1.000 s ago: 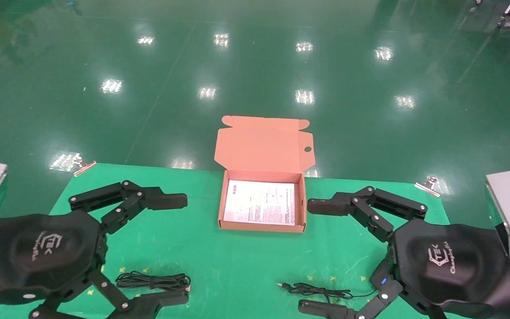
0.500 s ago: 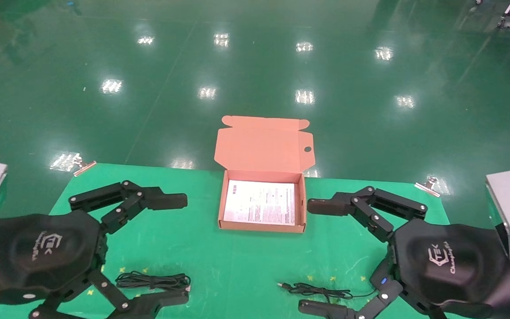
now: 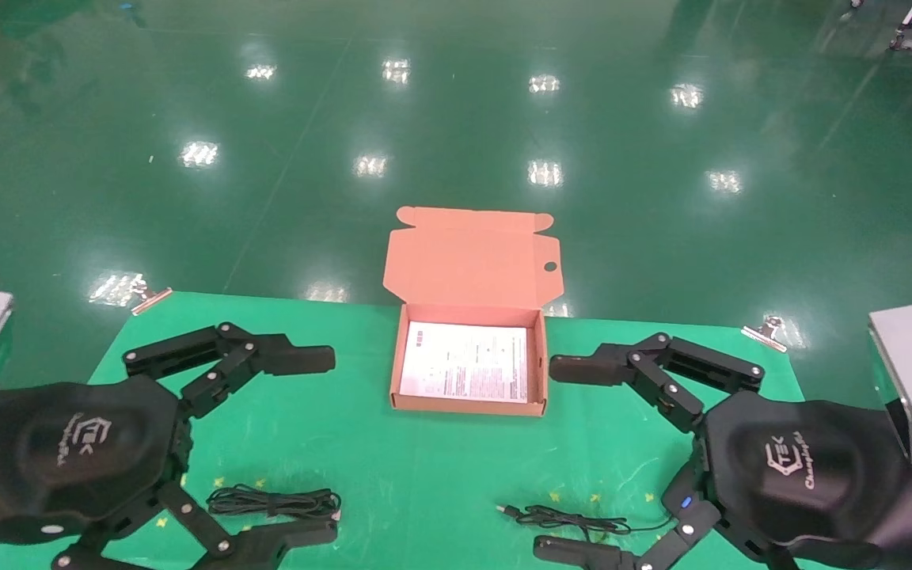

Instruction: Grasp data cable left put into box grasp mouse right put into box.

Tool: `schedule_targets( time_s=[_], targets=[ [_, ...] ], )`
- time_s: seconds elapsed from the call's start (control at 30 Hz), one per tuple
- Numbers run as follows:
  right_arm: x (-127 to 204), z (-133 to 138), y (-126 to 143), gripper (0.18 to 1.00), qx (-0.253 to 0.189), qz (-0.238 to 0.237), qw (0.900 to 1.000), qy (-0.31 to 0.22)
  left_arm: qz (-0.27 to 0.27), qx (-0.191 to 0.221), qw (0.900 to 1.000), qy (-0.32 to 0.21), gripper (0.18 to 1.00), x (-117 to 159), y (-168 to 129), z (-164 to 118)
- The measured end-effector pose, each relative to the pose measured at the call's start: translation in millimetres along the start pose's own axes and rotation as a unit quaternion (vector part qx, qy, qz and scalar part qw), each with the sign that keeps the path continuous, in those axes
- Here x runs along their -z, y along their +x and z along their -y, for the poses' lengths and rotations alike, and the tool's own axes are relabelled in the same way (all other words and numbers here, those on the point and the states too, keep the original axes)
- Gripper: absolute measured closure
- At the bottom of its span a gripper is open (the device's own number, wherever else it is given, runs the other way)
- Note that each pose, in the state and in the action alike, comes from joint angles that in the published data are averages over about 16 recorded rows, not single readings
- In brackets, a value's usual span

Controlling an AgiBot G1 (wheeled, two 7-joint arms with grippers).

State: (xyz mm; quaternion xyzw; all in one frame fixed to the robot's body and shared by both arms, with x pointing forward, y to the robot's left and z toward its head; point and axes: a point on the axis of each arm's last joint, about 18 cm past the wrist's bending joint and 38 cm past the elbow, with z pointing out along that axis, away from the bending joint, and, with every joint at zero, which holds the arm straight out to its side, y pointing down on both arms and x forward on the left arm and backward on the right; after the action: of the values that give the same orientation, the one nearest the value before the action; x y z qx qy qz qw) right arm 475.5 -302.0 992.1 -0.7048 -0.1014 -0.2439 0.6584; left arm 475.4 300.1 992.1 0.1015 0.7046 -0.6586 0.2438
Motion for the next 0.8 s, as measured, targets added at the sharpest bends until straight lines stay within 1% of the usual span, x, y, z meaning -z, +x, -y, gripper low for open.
schedule_targets(
  time_s=[0.8],
  targets=[
    [-0.1, -0.9, 0.0, 0.179, -0.001, 0.0, 1.0, -0.001, -0.001, -0.001, 1.0, -0.002, 0.184, -0.4, 0.2, -0.9]
  ],
)
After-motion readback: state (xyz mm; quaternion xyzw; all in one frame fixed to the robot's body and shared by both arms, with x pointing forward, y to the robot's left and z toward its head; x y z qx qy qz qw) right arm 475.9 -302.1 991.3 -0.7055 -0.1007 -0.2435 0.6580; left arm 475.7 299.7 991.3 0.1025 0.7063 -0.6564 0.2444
